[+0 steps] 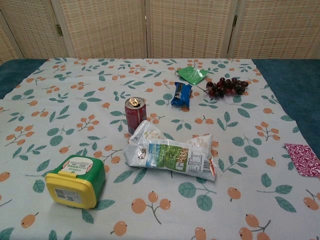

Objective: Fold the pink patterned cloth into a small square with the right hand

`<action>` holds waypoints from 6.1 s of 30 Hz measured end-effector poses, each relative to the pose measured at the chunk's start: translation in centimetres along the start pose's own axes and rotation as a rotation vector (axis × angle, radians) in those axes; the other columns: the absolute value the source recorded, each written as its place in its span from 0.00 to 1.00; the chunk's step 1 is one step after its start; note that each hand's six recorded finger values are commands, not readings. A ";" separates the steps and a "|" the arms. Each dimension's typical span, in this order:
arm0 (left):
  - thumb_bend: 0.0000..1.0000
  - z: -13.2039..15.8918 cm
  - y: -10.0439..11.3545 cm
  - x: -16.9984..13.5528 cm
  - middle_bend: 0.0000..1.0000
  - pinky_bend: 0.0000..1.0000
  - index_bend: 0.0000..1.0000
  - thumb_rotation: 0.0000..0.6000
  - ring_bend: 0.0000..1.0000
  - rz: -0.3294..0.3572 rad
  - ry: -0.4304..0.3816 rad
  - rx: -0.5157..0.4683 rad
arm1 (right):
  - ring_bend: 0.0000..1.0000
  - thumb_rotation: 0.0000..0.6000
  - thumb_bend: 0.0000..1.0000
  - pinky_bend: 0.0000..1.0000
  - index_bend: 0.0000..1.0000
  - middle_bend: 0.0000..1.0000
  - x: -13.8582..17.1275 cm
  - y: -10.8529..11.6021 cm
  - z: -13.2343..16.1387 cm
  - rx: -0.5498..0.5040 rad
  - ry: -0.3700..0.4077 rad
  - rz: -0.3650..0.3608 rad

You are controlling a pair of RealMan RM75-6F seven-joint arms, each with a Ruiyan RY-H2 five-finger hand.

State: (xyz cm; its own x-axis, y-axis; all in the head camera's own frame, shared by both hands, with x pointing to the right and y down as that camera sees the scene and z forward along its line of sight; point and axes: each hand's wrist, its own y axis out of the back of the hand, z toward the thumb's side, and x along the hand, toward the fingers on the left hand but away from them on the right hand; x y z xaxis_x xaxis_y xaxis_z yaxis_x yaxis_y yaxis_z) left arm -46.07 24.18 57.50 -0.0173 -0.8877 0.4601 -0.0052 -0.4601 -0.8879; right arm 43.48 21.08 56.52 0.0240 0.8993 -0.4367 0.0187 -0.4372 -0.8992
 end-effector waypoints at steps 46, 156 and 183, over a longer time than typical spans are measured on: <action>0.19 0.5 -0.5 -0.6 0.07 0.00 0.15 1.00 0.08 0.018 -0.012 -0.012 | 0.00 1.00 0.24 0.00 0.00 0.02 -5.9 -9.2 5.9 -0.069 0.203 0.285; 0.19 0.1 -1.8 -0.4 0.07 0.00 0.16 1.00 0.10 -0.035 0.025 -0.015 | 0.00 1.00 0.19 0.00 0.00 0.00 -16.2 -13.3 6.3 0.098 0.171 0.375; 0.19 0.9 -1.7 -0.6 0.07 0.00 0.17 1.00 0.10 -0.026 -0.001 -0.023 | 0.00 0.84 0.19 0.00 0.23 0.06 -13.3 -9.3 6.1 -0.080 0.181 0.333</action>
State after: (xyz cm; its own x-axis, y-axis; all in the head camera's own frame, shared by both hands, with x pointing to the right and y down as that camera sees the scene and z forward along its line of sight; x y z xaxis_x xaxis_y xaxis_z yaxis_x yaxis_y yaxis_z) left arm -45.16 25.46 58.72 -0.0158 -0.8756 0.4829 -0.0287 -0.4823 -0.8755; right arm 36.85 13.30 70.56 0.2177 0.6941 -0.6861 0.0577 -0.7109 -0.7009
